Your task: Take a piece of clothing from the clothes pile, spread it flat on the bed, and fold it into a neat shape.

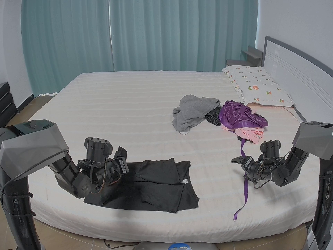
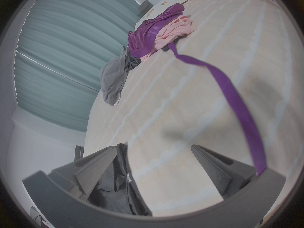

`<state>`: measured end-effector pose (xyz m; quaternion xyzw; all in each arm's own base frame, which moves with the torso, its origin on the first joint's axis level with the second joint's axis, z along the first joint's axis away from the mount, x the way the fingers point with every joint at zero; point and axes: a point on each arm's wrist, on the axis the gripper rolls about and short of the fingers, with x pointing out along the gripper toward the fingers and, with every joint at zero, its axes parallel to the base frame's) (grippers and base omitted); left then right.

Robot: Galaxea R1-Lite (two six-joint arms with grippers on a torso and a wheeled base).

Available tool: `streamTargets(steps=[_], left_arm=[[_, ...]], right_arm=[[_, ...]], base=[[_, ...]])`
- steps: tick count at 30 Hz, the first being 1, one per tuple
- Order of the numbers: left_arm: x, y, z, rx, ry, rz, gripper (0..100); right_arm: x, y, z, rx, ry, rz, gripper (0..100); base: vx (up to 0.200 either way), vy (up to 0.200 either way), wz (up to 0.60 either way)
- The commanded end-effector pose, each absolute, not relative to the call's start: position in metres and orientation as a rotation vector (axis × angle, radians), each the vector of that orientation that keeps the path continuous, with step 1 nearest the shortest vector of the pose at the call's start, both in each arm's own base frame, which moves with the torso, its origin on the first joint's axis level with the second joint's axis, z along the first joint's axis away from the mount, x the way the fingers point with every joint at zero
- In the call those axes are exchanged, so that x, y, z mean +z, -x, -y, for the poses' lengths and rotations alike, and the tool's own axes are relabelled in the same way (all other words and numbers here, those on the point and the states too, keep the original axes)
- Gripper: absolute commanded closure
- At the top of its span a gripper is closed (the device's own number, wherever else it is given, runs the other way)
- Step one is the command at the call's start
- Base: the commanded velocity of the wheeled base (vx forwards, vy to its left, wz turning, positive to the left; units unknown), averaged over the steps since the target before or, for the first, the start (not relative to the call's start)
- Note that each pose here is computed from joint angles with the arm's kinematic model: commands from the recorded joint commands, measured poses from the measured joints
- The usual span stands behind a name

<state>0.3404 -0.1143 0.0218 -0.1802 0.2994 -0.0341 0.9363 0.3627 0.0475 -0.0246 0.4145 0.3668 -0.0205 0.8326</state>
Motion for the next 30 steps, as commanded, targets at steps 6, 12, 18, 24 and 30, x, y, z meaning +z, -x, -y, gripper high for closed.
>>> streamTargets(steps=[6, 12, 18, 24, 30], left_arm=[[0.027, -0.338, 0.150, -0.153, 0.345, -0.627, 100], [0.016, -0.341, 0.172, -0.174, 0.318, -0.631, 100], [0.004, -0.350, 0.182, -0.125, 0.293, -0.627, 100], [-0.003, -0.348, 0.189, -0.130, 0.278, -0.642, 0], [-0.002, -0.346, 0.196, -0.124, 0.333, -0.640, 0]], right_arm=[[-0.025, -0.363, -0.048, -0.041, -0.876, -0.779, 0], [-0.026, -0.362, -0.048, -0.043, -0.876, -0.782, 0], [-0.026, -0.362, -0.049, -0.041, -0.874, -0.783, 0], [-0.026, -0.362, -0.049, -0.041, -0.874, -0.784, 0], [-0.026, -0.362, -0.049, -0.041, -0.872, -0.784, 0]], base=[[0.000, -0.200, 0.00], [0.000, -0.200, 0.00], [0.000, 0.000, 0.00], [0.000, 0.000, 0.00], [0.000, 0.000, 0.00]])
